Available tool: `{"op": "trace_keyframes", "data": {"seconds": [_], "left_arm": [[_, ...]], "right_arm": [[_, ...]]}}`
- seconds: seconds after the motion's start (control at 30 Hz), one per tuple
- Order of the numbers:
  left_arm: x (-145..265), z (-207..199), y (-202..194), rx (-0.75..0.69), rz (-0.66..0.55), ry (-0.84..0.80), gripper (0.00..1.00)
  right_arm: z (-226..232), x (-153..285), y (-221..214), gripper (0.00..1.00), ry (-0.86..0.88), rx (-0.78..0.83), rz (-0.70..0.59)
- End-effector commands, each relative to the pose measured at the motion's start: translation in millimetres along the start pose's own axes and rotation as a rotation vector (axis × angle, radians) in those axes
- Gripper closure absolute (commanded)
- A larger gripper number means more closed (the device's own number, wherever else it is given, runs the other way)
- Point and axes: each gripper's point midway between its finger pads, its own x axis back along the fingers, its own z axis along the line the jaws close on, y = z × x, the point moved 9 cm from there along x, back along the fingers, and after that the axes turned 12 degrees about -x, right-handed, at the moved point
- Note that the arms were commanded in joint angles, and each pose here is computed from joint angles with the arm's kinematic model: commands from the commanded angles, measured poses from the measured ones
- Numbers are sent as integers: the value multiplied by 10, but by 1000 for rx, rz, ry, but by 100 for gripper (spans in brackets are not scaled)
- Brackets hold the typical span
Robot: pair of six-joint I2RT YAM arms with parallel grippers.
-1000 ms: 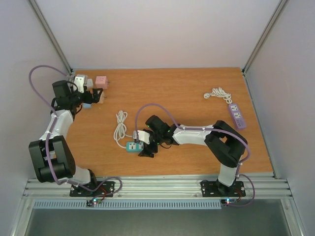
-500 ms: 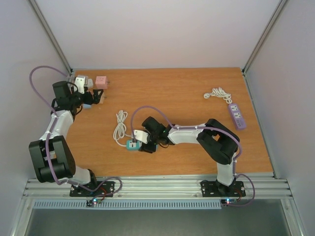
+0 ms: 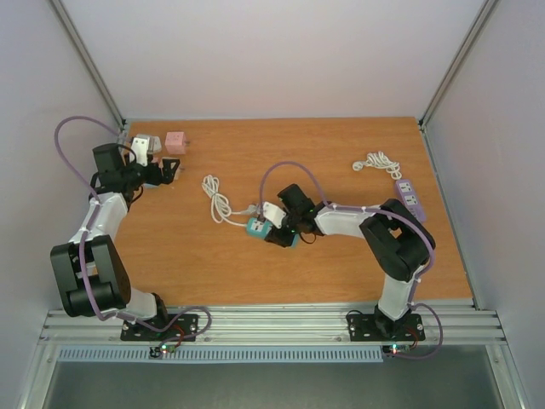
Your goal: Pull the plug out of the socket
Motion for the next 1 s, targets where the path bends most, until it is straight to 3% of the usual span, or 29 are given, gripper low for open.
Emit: {"op": "trace_keyframes", "data": {"seconds": [0.0,0.97], "left_arm": [[44,-34,67,-46,-33,6,0],[15,-37,58,-29,-40,-12,0]], "right_arm": [[-241,208,-192,63,-59,-106,25],[-1474,1315,-1437,66,-292,-572,18]]}}
